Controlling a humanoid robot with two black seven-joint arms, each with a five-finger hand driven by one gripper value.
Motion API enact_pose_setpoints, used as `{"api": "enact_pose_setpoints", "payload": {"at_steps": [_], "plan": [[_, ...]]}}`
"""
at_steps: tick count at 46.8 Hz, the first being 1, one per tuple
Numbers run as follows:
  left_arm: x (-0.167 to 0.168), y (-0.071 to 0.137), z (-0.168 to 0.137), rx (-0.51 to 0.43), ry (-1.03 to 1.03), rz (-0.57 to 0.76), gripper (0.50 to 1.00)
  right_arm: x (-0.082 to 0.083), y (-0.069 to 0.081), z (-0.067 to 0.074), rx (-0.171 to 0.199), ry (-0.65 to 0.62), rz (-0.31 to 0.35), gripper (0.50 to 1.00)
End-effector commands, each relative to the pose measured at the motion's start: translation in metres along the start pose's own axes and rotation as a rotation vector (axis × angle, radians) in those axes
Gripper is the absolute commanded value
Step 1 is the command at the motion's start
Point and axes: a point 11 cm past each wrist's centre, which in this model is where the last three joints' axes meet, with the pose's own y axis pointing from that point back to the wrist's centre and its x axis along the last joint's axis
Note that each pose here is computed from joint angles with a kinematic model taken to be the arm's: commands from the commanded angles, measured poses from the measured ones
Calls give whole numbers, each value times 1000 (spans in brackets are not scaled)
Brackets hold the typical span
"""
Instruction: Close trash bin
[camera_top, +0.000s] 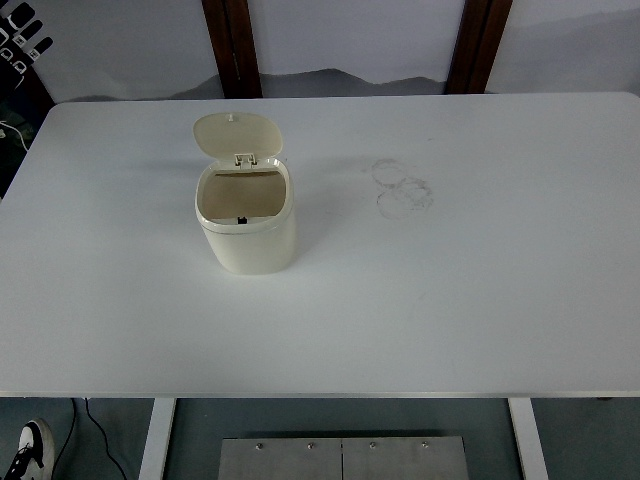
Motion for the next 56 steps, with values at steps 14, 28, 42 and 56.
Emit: {"api": "enact_pose_setpoints", "payload": {"at_steps": [14,28,42,56], "plan": [[0,0,-1,1,2,1,1000,0,0,0,0,0,0,995],[0,0,-2,3,4,-2,1000,0,0,0,0,0,0,995],[1,1,-3,3,9,3,1000,0,0,0,0,0,-1,995],[2,1,-3,5,8,6,1000,0,0,0,0,0,0,995]]}}
